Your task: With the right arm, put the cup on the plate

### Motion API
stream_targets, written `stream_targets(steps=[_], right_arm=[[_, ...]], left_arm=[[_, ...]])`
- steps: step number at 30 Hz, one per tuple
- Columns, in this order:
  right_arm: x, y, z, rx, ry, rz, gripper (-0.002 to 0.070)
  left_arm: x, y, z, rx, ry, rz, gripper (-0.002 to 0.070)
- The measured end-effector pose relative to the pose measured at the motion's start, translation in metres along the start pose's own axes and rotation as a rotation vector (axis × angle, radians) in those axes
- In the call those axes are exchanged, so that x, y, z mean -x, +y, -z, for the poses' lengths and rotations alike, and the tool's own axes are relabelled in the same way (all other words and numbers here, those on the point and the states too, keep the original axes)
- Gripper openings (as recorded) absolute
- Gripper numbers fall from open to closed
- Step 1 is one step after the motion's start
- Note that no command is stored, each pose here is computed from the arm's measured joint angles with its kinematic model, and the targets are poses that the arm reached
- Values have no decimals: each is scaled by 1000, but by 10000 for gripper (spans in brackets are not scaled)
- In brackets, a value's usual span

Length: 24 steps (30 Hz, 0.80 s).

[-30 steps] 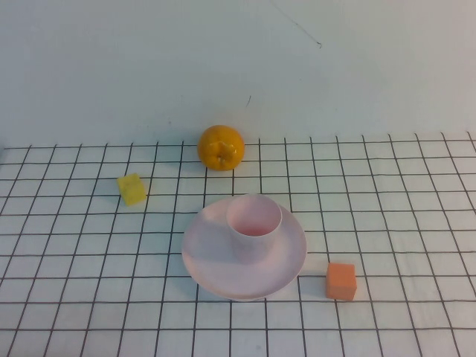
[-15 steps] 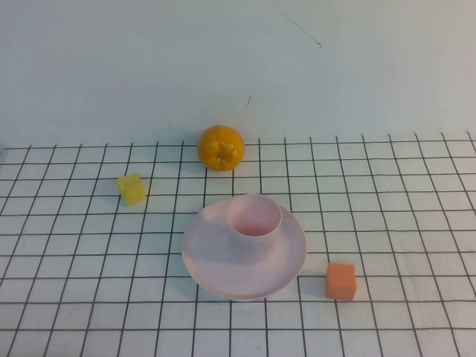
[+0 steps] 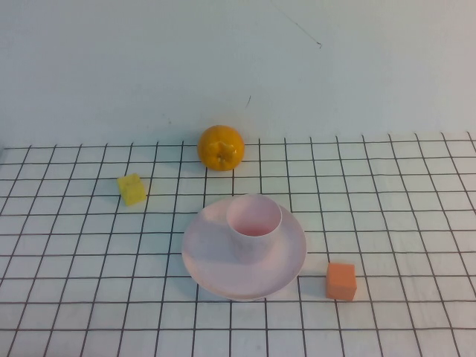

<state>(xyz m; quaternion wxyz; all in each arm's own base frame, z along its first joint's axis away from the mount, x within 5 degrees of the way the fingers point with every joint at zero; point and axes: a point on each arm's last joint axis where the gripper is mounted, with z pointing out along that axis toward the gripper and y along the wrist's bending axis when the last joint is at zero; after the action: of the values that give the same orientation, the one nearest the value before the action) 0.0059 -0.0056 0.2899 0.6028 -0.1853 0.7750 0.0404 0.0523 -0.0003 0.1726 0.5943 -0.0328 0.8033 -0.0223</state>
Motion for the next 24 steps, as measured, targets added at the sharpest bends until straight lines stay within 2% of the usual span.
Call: stream_targets(steps=[9,15,20,24], right_arm=[[0,0,-2,-13,-27,-2,-2],[-17,2,-28,-192,-97,-34,-2],[-66,-1,-59,-371,-3,-90,-2],[-94,-3,-71,-472,11,-123,-2]], left_arm=[[0,0,0,0,0,0,-3],[0,0,0,0,0,0,-3],[0,0,0,0,0,0,-3],[0,0,0,0,0,0,-3]])
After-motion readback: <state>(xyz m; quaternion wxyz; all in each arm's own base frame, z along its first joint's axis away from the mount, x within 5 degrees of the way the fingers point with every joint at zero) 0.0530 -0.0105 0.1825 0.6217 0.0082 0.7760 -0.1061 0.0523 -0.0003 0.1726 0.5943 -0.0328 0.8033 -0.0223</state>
